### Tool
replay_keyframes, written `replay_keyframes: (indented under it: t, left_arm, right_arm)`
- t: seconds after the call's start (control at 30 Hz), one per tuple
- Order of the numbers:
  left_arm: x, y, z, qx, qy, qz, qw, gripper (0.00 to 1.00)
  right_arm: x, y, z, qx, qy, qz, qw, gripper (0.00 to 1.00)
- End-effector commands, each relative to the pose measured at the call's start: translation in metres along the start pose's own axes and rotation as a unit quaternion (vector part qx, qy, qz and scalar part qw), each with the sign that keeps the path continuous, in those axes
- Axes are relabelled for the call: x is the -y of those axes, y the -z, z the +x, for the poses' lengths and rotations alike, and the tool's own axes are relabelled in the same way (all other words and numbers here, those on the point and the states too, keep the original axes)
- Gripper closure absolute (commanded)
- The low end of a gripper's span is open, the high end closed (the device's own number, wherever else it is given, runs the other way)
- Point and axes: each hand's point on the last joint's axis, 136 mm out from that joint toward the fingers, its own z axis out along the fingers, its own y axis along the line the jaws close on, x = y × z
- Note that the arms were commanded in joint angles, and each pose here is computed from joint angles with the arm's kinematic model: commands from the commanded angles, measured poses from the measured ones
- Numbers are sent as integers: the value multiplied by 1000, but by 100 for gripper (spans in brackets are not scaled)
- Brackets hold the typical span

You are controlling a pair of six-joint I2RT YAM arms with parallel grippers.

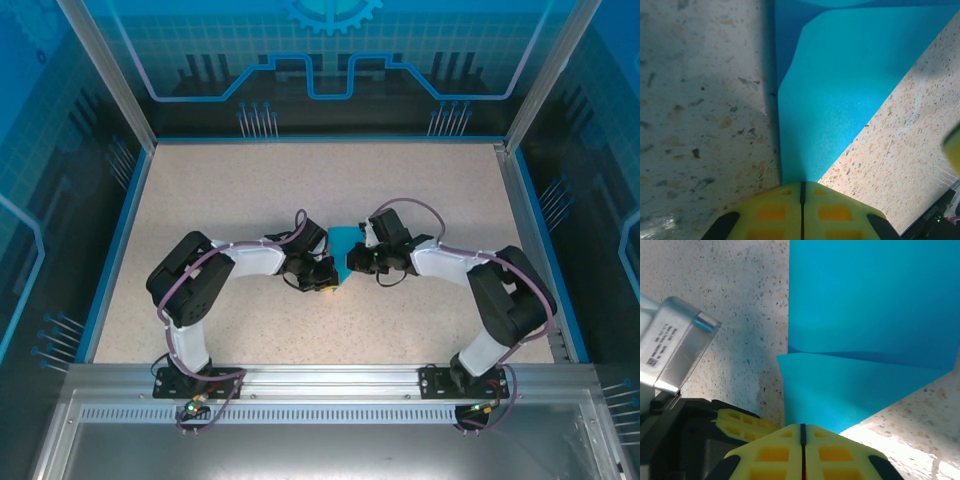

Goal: Fold a paper plane with a square sheet of paper (pick it up from the middle)

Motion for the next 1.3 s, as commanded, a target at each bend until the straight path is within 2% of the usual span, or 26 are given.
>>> replay_keyframes:
  t: [0.0, 0.33, 0.53, 0.8, 0.93, 1.27]
  left_arm:
    - [-54, -13, 23, -31, 43, -99, 994, 93]
    - [-52, -12, 23, -31, 42, -99, 994, 93]
    - [-55, -11, 25, -34, 44, -107, 993, 93]
    - [-62, -12, 29, -43, 46, -119, 991, 93]
    - [-65, -12, 31, -46, 46, -123, 990, 93]
    - [-65, -12, 31, -47, 45, -124, 990, 93]
  right_arm:
    - [-6, -13, 9, -21, -21, -22, 999, 94]
    - [-3, -34, 29, -57, -23, -12, 998, 96]
    - [13, -39, 29, -65, -21, 17, 998, 96]
    - [39, -39, 8, -47, -19, 34, 998, 96]
    - [42, -35, -21, -25, -20, 21, 999, 96]
    - [72, -26, -61, 1, -32, 43, 999, 95]
